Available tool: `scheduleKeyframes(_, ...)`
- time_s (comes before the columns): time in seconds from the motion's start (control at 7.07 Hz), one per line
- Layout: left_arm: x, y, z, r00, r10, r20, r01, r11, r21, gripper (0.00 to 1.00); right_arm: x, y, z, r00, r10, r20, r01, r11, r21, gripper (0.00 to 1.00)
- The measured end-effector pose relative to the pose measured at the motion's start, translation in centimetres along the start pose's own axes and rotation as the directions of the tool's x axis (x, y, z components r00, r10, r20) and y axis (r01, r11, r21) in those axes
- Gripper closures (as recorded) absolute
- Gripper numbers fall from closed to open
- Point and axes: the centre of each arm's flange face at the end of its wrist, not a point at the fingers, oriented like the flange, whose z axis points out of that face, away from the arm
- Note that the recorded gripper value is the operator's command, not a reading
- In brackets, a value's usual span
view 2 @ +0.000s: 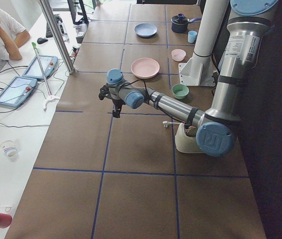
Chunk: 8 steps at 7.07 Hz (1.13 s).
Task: Stack three plates with pink and blue
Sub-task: 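Open the left gripper and withdraw the left arm away from the plates, then move the right gripper to the rim of the light blue plate and grasp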
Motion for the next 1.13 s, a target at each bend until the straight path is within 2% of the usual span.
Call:
scheduleKeyframes(0.28, -12.0, 7.8, -4.7, 0.998, -0.005, 0.058, 0.008, 0.999, -0.053, 0.0, -0.2, -0.2, -0.2, 1.0, -0.004, 0.004, 0.004, 1.0, 0.005, 0.0)
scheduleKeyframes(0.57, -19.0, 16.5, -6.6, 0.992, -0.103, 0.076, 0.109, 0.992, -0.067, 0.0, -1.0, -0.9, -0.3, 0.999, -0.011, 0.037, 0.011, 1.0, 0.016, 0.01)
scheduleKeyframes(0.85, -20.6, 19.3, -7.1, 0.986, -0.145, 0.078, 0.149, 0.987, -0.057, 0.0, -4.0, -2.8, 1.5, 0.996, 0.061, 0.069, -0.062, 0.998, 0.021, 0.01)
scheduleKeyframes(1.13, -20.6, 19.5, -7.3, 0.986, -0.148, 0.078, 0.152, 0.987, -0.052, 0.0, -6.6, -3.7, 6.8, 0.98, 0.156, 0.121, -0.166, 0.983, 0.078, 0.01)
